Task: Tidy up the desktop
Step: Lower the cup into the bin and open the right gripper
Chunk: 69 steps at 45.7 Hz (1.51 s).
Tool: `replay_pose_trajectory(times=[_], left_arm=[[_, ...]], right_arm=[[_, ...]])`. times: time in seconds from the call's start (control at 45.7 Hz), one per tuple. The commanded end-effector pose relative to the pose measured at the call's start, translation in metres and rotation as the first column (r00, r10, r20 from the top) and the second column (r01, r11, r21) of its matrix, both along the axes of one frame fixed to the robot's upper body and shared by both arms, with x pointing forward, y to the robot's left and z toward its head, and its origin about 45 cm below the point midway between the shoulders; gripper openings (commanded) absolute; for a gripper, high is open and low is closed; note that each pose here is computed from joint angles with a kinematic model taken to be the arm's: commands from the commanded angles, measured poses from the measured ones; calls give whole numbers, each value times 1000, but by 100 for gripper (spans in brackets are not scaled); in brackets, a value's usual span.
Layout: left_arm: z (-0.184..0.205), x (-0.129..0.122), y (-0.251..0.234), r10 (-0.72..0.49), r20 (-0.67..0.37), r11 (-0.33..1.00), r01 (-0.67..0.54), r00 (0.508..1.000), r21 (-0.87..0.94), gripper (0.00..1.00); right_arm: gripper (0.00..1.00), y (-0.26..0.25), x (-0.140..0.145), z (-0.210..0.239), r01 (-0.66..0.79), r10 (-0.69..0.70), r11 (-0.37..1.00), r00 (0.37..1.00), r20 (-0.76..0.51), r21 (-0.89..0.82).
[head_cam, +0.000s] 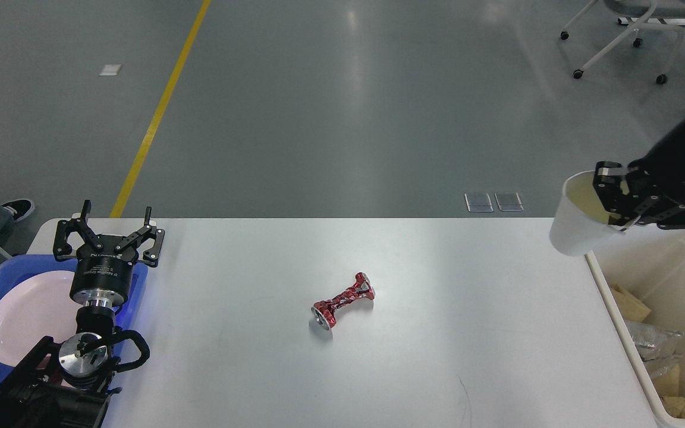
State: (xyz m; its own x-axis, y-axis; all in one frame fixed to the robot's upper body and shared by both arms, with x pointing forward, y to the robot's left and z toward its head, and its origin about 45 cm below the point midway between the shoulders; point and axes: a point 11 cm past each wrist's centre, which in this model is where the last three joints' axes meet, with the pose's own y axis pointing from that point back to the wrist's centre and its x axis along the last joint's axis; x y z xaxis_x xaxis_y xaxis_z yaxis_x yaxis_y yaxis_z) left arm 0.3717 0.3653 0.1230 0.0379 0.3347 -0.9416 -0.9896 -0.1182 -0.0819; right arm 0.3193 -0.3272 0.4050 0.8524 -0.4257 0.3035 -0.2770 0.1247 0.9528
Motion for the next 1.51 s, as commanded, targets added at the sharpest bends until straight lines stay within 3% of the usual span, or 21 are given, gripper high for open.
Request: replay_pose_trajectory(times=[0.0, 0.153, 0.328, 0.569, 0.678, 0.919, 1.072, 1.488], left_arm=[[0, -1, 1, 3, 0, 1000, -3, 1000, -1, 96], [-1, 0, 0, -1, -2, 1000, 1, 1000, 1, 96], [-1, -1, 0, 1, -1, 1000, -1, 1000, 0, 96], [-1, 0, 0, 0, -2, 1000, 0, 1000, 0, 96], [0, 0, 0, 2, 1, 1000, -2, 1000, -1, 96], [0, 0, 0, 0, 0, 1000, 0, 1000, 0, 96], [0, 0, 0, 2, 1, 1000, -2, 1000, -1, 96], [0, 0, 0, 1, -1, 1000, -1, 1000, -1, 96]], right_arm=[[0, -66, 6, -25, 142, -142, 990, 990, 12, -7], [0, -145, 2, -55, 249, -248, 968, 968, 31, -35], [0, -202, -3, -96, 300, -298, 952, 953, 49, -54], [0, -235, 1, -177, 400, -397, 916, 914, 82, -23], [0, -246, -11, -226, 464, -457, 885, 881, 120, -38], [0, -251, -37, -312, 562, -495, 809, 809, 317, -173], [0, -229, -45, -352, 557, -451, 797, 805, 385, -233], [0, -201, -56, -384, 552, -425, 793, 804, 415, -257]])
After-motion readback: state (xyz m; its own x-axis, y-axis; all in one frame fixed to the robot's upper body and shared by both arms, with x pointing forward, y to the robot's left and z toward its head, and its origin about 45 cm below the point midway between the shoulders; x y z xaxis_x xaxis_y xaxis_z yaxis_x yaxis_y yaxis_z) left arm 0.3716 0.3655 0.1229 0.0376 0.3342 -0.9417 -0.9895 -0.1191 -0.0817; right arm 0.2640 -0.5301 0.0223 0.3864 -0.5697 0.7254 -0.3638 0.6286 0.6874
